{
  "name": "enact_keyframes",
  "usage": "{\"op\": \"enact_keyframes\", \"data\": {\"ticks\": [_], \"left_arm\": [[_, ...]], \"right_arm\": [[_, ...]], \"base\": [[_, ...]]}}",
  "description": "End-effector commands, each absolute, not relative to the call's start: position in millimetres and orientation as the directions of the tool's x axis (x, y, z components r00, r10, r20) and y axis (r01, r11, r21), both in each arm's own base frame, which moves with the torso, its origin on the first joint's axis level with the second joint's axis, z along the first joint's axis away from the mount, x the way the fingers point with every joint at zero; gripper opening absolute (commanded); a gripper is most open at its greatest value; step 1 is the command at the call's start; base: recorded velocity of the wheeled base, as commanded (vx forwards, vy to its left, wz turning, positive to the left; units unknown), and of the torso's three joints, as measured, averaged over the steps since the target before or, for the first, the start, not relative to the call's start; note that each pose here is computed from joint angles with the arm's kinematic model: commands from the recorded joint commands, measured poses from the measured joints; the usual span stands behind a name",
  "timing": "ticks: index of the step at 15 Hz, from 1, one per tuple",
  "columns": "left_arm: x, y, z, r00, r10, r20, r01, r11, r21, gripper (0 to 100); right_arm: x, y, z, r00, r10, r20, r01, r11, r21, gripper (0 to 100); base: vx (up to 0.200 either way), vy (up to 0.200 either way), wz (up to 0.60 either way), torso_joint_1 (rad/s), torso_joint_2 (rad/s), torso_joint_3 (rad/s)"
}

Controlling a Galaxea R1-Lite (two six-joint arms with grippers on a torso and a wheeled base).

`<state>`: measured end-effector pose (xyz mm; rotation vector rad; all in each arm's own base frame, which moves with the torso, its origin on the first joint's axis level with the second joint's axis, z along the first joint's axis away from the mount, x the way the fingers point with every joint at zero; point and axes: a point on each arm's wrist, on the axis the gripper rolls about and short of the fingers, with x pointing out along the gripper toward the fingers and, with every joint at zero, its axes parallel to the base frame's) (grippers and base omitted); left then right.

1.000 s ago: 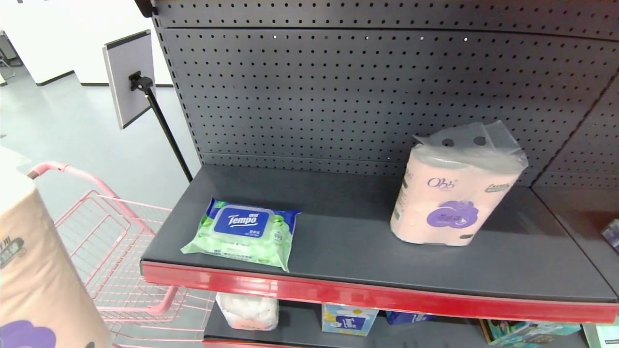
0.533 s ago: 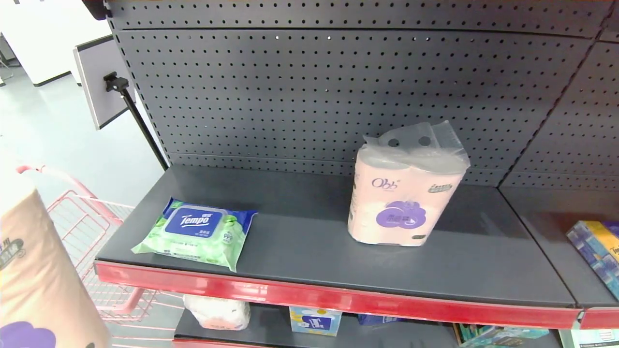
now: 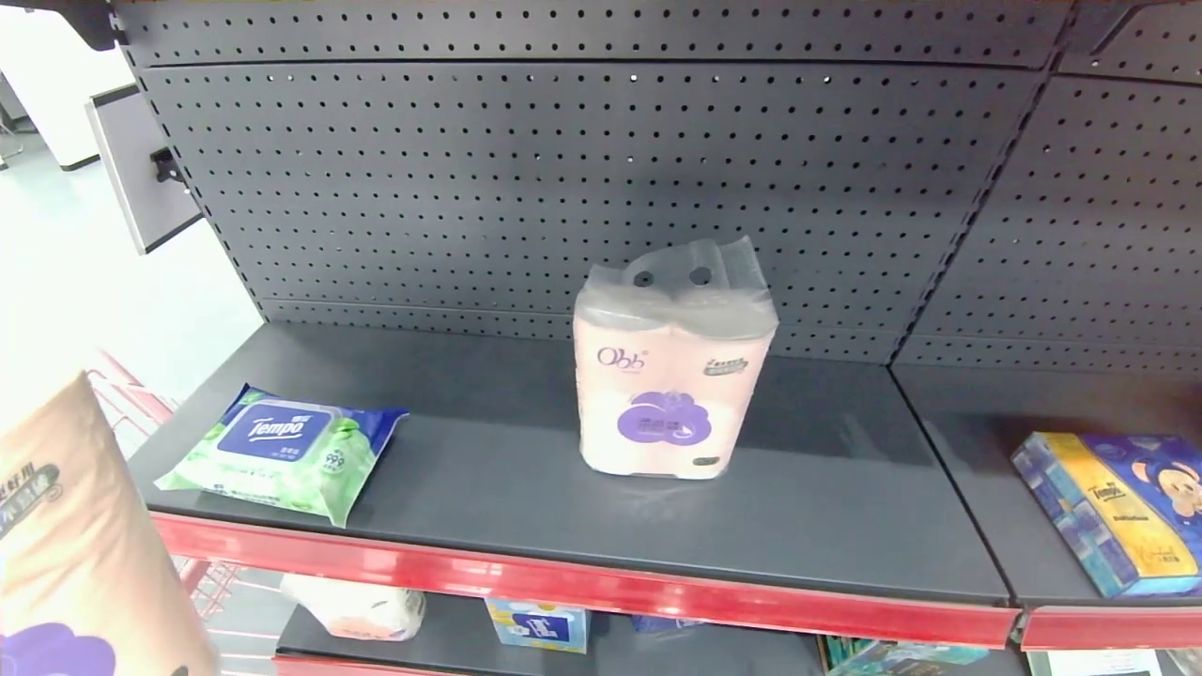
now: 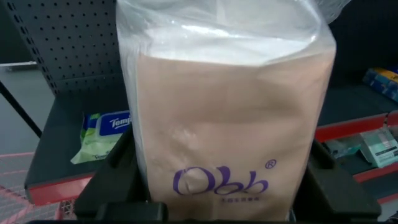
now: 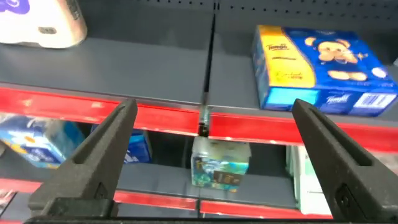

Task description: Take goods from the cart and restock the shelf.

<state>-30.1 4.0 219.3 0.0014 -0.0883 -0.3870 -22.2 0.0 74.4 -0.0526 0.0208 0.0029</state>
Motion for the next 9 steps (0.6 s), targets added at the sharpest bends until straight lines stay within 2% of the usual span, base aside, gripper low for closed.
{"op": "enact_keyframes", "data": {"ticks": [1,2,3,4,5,7,9], "left_arm": [[-27.9,3.4,220.0,0.923,-0.378,0.076,0.378,0.926,0.017,0],[-25.0,2.7,220.4,0.919,-0.389,0.062,0.388,0.921,0.03,0],[-20.5,1.5,220.2,0.91,-0.412,0.041,0.411,0.911,0.03,0],[-16.2,0.0,221.1,0.901,-0.433,0.023,0.432,0.901,0.03,0],[-8.3,-2.5,223.9,0.893,-0.45,-0.002,0.449,0.893,0.038,0],[10.1,-8.5,230.7,0.87,-0.493,0.006,0.492,0.869,0.044,0],[22.0,-13.8,232.0,0.822,-0.57,-0.01,0.569,0.821,0.039,0]], "right_arm": [[-22.1,0.5,82.5,0.999,0.035,-0.021,-0.036,0.998,-0.05,100],[-4.0,1.6,151.8,0.994,0.08,-0.069,-0.082,0.996,-0.032,100],[12.3,2.9,185.6,0.986,0.141,-0.085,-0.143,0.989,-0.023,100],[24.3,5.3,198.8,0.968,0.226,-0.112,-0.232,0.972,-0.041,100],[39.2,7.5,201.5,0.951,0.259,-0.167,-0.273,0.96,-0.065,100],[70.6,15.3,208.0,0.91,0.33,-0.249,-0.354,0.934,-0.055,100],[106.2,30.0,217.3,0.861,0.424,-0.282,-0.452,0.891,-0.042,100]], "base": [[0.0,0.0,0.0,0.0,0.0,0.0],[0.0,0.0,0.0,0.0,0.0,0.0],[0.0,0.0,0.0,0.0,0.0,0.0],[0.0,0.0,0.0,0.0,0.0,0.0],[0.0,0.0,0.0,0.0,0.0,0.0],[0.0,0.0,0.0,0.0,0.0,0.0],[0.0,0.0,0.0,0.0,0.0,0.0]]}}
